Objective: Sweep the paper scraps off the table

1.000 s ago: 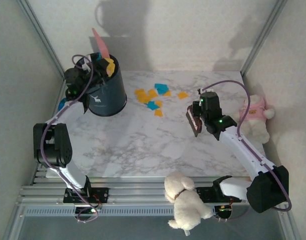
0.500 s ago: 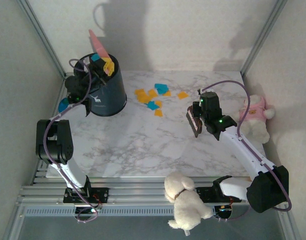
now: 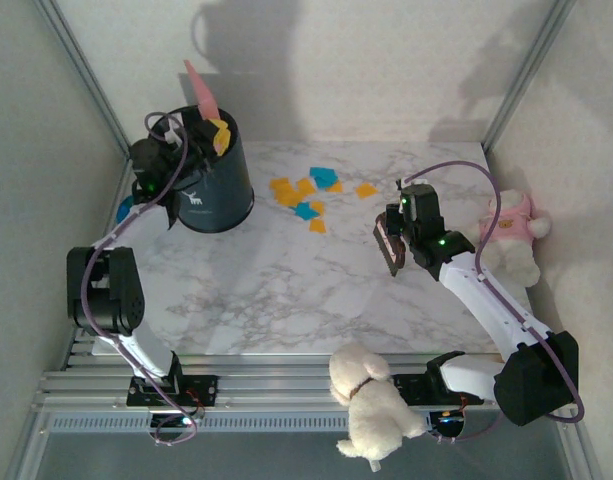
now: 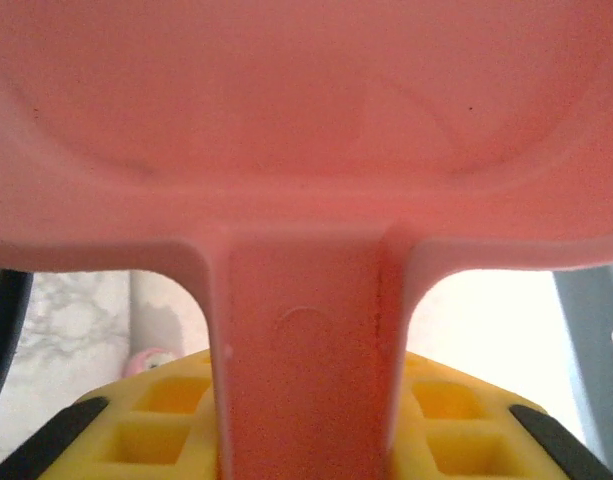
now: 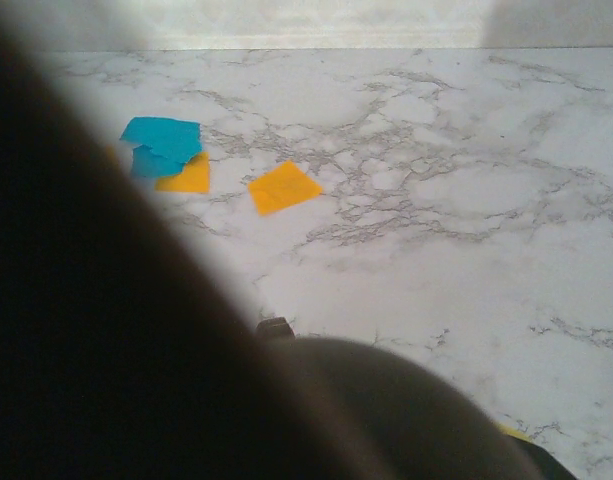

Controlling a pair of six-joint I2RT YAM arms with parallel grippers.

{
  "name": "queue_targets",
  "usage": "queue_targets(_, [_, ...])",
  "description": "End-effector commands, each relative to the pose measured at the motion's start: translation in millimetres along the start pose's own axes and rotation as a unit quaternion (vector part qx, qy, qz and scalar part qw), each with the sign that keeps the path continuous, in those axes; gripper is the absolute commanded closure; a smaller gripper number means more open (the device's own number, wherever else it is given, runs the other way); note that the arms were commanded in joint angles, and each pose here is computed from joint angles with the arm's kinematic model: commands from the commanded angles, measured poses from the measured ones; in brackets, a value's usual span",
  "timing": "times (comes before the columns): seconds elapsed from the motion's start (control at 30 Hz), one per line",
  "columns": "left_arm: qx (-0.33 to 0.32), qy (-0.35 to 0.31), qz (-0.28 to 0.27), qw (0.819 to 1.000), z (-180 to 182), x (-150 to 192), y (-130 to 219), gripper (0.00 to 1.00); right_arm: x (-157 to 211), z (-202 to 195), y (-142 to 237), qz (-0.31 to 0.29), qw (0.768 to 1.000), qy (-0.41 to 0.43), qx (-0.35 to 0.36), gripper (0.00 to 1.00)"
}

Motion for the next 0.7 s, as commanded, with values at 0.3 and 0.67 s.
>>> queue_targets(0.3, [-0.122, -0.222, 0.053, 0.966, -46.5, 6.0, -1.0, 1.00, -10.4, 1.0, 6.0, -0.026, 0.999, -0.022, -0.012, 1.00])
queue_targets(0.67, [-0.248, -0.400, 0.122, 0.874, -61.2, 47.7, -16.2, 1.00, -10.8, 1.6, 8.5, -0.034, 0.999, -0.029, -0.026, 1.00])
Point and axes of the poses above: each hand's point on the last joint's axis, 136 mm out from that joint toward the fingers, its own y axis back along the fingers, its own z axis along the line the jaws close on, x = y × z, the point moved 6 cm from there along y, back along the fingers, and after that the axes turned 15 degrees about -y, right-handed, at the moved point
